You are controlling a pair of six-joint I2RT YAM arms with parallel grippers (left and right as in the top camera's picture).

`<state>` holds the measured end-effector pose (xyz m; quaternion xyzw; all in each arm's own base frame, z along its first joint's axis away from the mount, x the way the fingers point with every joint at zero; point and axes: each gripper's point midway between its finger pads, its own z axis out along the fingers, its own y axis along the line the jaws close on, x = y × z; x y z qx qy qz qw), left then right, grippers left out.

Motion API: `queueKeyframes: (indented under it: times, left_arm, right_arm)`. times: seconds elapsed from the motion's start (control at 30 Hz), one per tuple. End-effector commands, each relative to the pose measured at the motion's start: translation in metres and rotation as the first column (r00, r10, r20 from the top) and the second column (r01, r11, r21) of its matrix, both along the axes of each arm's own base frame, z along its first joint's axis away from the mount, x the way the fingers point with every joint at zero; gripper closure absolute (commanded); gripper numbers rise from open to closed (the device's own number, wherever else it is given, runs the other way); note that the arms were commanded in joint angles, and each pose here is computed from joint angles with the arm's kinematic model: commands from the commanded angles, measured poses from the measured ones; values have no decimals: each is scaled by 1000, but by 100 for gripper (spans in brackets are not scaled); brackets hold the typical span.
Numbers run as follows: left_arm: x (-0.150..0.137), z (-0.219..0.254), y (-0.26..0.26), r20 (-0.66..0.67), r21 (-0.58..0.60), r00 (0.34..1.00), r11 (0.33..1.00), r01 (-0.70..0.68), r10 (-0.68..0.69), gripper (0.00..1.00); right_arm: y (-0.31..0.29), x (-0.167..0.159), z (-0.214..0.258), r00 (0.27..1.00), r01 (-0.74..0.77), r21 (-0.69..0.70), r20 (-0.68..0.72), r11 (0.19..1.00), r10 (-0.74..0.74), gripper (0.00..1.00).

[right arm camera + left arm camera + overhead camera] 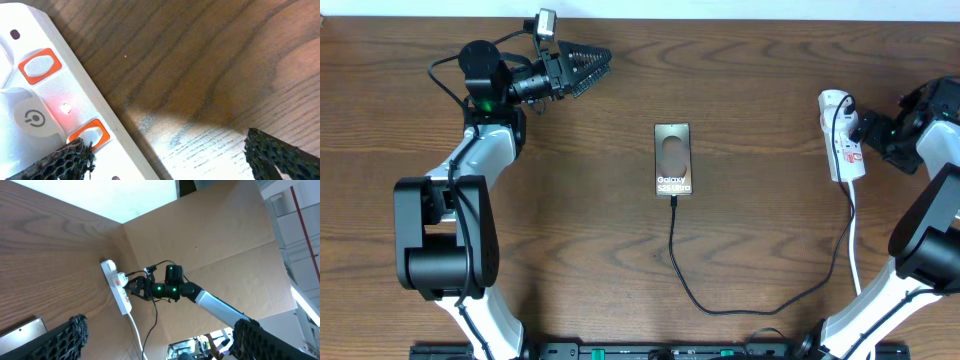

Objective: Plug charger to phone and switch on socket

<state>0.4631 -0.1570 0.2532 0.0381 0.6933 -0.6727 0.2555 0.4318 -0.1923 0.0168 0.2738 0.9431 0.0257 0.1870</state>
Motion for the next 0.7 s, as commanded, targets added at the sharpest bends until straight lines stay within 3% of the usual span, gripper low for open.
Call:
queueKeyframes:
  times: [0.0,0.33,0.67]
  left_arm:
    - [-2,13,1,45,3,999,1000,1,-1,7]
    - [-2,13,1,45,3,999,1000,1,-1,7]
    - [-2,13,1,45,3,999,1000,1,-1,7]
  right_arm:
    - [22,-21,-28,990,-46,15,-135,999,47,1]
    - [13,-10,55,972,-156,8,-178,988,155,1]
    - [11,-6,62,974,-156,-1,-165,988,154,1]
